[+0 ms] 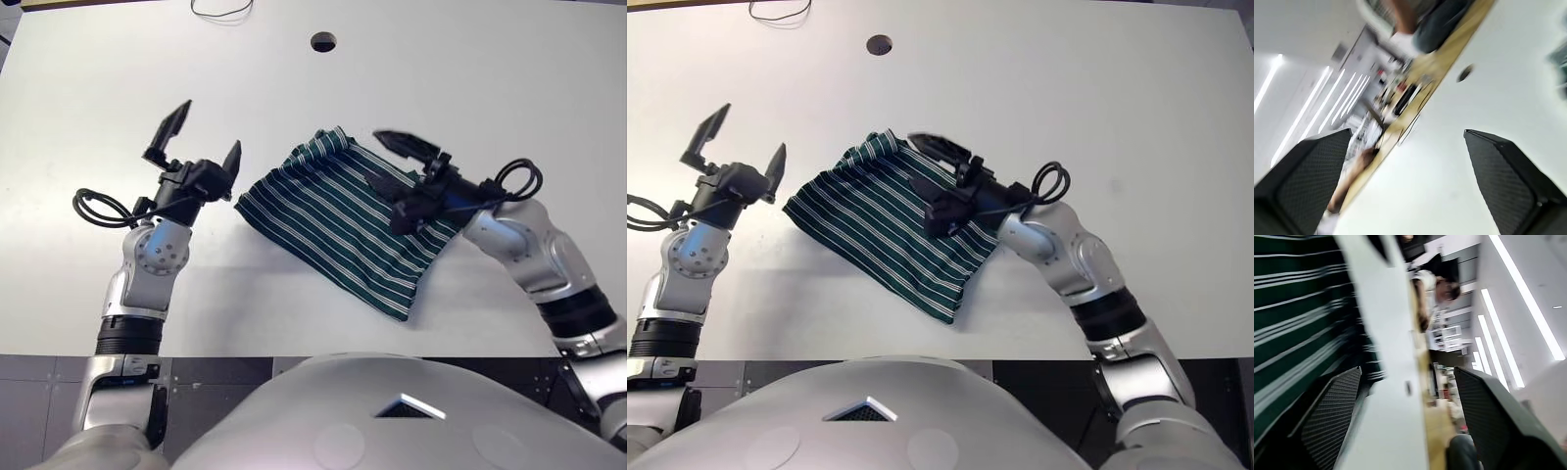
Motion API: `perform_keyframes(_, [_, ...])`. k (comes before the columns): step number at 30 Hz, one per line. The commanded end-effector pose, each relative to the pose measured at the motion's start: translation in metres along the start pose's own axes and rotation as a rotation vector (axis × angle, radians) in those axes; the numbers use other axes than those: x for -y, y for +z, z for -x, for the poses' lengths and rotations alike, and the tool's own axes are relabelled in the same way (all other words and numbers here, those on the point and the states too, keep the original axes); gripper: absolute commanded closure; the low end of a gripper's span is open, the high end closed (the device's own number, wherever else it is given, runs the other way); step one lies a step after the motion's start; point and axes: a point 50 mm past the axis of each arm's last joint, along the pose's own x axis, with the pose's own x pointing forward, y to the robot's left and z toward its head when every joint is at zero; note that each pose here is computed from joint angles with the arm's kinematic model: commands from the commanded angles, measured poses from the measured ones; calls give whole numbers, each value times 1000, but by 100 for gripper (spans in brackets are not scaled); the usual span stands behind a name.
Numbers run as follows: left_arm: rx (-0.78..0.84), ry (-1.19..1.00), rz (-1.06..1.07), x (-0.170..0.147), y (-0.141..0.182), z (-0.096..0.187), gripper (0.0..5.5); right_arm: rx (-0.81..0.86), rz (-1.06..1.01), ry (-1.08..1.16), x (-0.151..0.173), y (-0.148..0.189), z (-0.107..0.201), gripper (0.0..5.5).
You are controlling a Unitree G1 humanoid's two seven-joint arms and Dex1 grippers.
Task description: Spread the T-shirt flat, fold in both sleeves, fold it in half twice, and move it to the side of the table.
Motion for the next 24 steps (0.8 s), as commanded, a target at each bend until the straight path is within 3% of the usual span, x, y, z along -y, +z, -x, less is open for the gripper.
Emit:
perform_keyframes(1, [-108, 30, 64, 4, -18, -14, 122, -25, -24, 124, -33, -5, -5, 199])
perform_keyframes(3, [-132, 36, 66, 5, -26, -14, 122, -35, -15, 137, -41, -7, -11, 199])
perform_keyframes(9, [241, -70, 55, 10, 40, -26, 122, -36, -3, 200, -61, -8, -15, 199])
perform_keyframes(14, [475, -467, -125, 47, 81, -13, 122, 8, 9, 232, -69, 2, -22, 199])
perform_keyframes(17, [481, -628, -215, 62, 78, -7, 122, 20, 17, 239, -71, 4, -26, 199])
perform_keyframes(24, [314, -591, -262, 79, 49, -53, 122, 24, 25, 242, -73, 4, -31, 199])
